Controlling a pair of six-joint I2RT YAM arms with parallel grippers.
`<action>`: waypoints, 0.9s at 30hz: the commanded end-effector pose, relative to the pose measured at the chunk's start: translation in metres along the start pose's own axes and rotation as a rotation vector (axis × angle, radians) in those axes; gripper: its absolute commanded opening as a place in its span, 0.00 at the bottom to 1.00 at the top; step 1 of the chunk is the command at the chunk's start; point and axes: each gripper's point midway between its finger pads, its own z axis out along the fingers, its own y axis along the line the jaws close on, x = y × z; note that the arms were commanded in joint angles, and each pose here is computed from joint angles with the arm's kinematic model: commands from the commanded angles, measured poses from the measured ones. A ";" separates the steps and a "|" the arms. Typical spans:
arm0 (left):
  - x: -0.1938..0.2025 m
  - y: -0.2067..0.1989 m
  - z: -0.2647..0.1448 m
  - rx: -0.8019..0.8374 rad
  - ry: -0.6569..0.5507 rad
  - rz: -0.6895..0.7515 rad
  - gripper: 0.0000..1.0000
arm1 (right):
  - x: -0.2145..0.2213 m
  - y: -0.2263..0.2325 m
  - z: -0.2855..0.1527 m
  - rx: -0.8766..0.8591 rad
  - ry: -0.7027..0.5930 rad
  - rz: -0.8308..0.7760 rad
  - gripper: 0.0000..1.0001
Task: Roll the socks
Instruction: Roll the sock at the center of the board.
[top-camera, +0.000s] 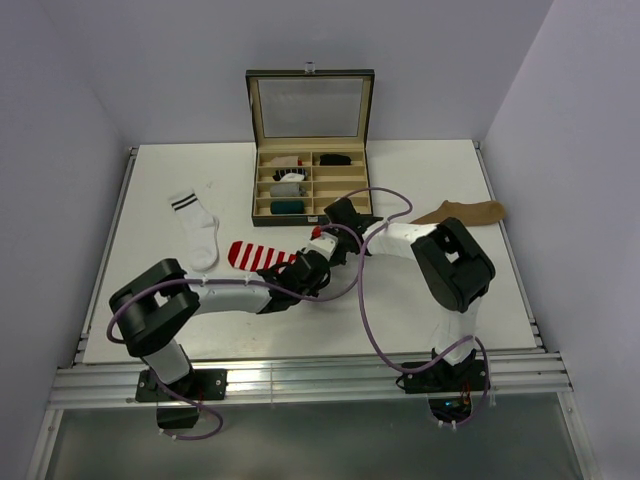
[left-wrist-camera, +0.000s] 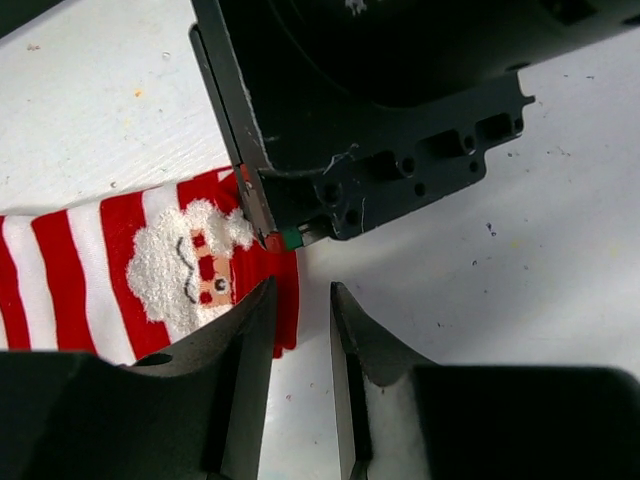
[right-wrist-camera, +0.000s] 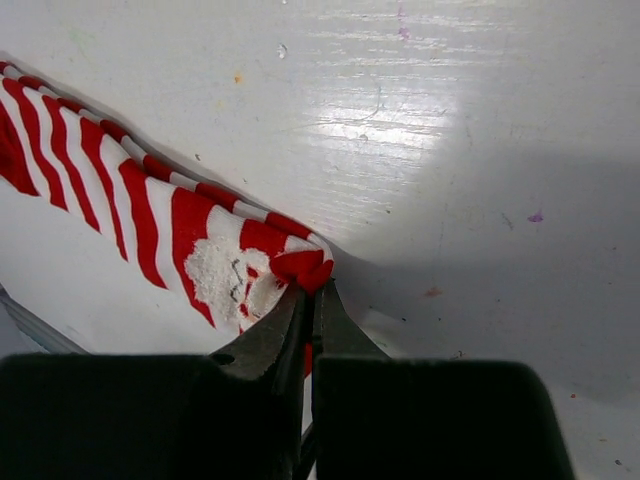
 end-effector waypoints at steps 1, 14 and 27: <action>-0.016 -0.009 0.006 0.006 -0.034 0.023 0.33 | 0.000 -0.031 0.005 0.108 0.023 0.018 0.00; -0.003 0.008 0.022 -0.130 0.018 0.086 0.35 | 0.001 -0.043 0.005 0.102 0.057 0.027 0.00; 0.013 0.016 0.024 -0.217 0.075 0.137 0.36 | 0.004 -0.039 0.007 0.078 0.077 0.026 0.00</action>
